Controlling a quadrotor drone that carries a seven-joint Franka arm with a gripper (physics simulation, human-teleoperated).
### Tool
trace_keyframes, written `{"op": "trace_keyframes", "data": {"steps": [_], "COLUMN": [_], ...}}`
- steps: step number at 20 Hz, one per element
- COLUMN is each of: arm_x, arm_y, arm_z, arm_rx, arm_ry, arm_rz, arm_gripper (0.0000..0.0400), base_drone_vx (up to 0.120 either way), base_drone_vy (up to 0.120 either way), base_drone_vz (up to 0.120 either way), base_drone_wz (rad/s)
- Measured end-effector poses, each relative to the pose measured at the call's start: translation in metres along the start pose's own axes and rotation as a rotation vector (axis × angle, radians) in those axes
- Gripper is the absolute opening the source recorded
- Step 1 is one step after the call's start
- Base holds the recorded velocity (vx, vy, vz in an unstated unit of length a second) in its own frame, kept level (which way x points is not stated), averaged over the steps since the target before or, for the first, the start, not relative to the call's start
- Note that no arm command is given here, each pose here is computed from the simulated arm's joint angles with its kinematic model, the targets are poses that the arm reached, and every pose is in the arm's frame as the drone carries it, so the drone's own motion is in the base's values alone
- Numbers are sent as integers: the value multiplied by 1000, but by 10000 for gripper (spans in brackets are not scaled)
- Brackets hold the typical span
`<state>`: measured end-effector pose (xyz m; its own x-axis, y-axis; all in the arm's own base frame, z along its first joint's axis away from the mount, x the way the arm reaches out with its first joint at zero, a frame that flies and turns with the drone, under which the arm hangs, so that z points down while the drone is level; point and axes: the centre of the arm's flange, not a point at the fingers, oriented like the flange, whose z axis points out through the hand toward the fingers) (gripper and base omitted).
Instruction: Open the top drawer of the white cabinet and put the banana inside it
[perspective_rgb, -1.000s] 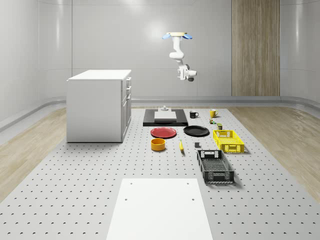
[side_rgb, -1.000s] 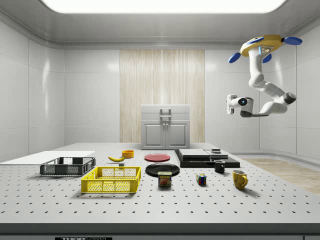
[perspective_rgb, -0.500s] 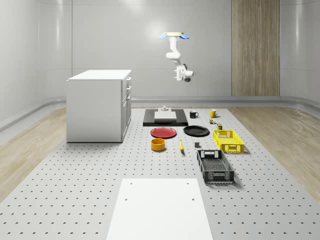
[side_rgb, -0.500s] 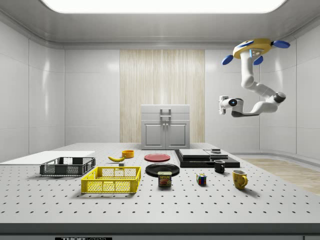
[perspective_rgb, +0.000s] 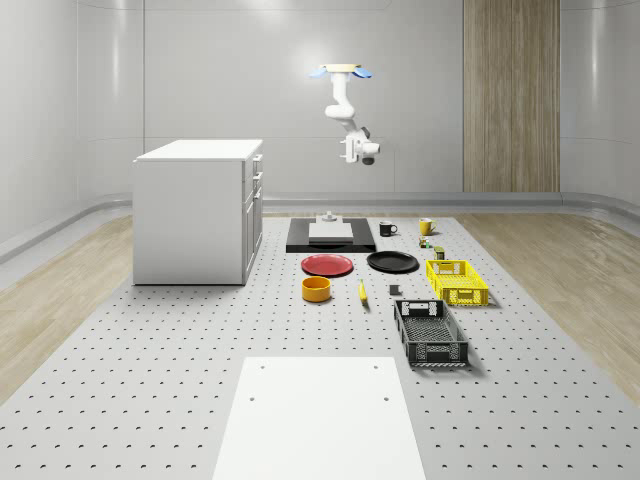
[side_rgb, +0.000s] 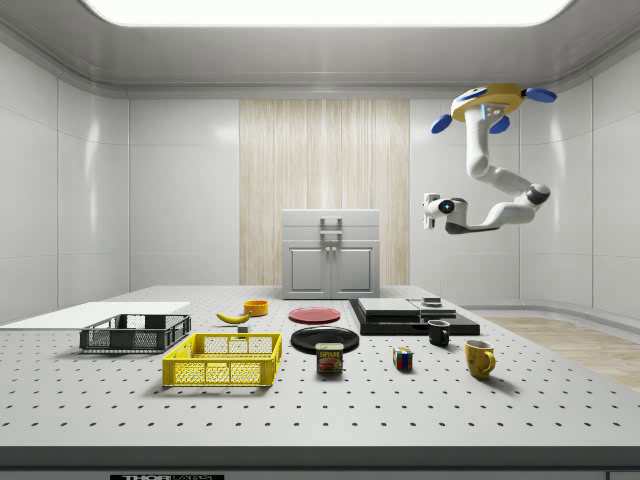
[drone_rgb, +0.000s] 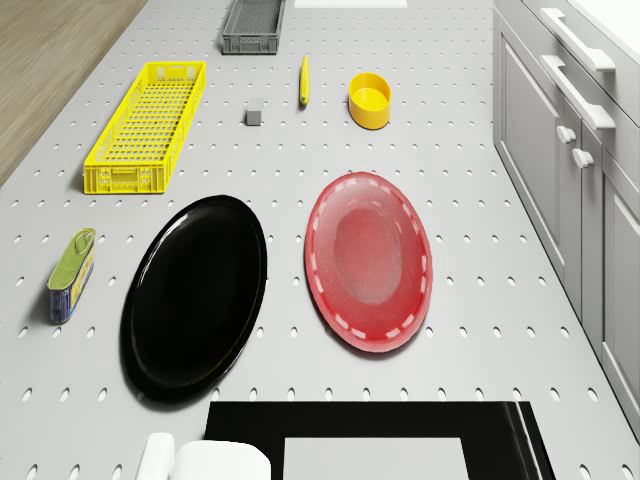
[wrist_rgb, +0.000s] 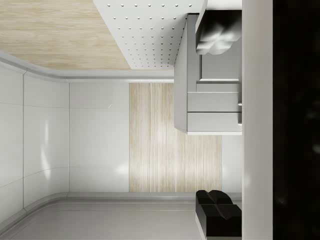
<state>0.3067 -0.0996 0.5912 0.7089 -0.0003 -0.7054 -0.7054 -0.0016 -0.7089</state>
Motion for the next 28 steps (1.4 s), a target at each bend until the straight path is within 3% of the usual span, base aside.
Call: {"op": "trace_keyframes", "data": {"steps": [28], "arm_x": [0], "arm_y": [0], "arm_z": [0], "arm_rx": [0], "arm_ry": [0], "arm_rz": [0], "arm_gripper": [400], "base_drone_vx": [120], "base_drone_vy": [-120], "base_drone_vz": [0], "base_drone_wz": [0]}}
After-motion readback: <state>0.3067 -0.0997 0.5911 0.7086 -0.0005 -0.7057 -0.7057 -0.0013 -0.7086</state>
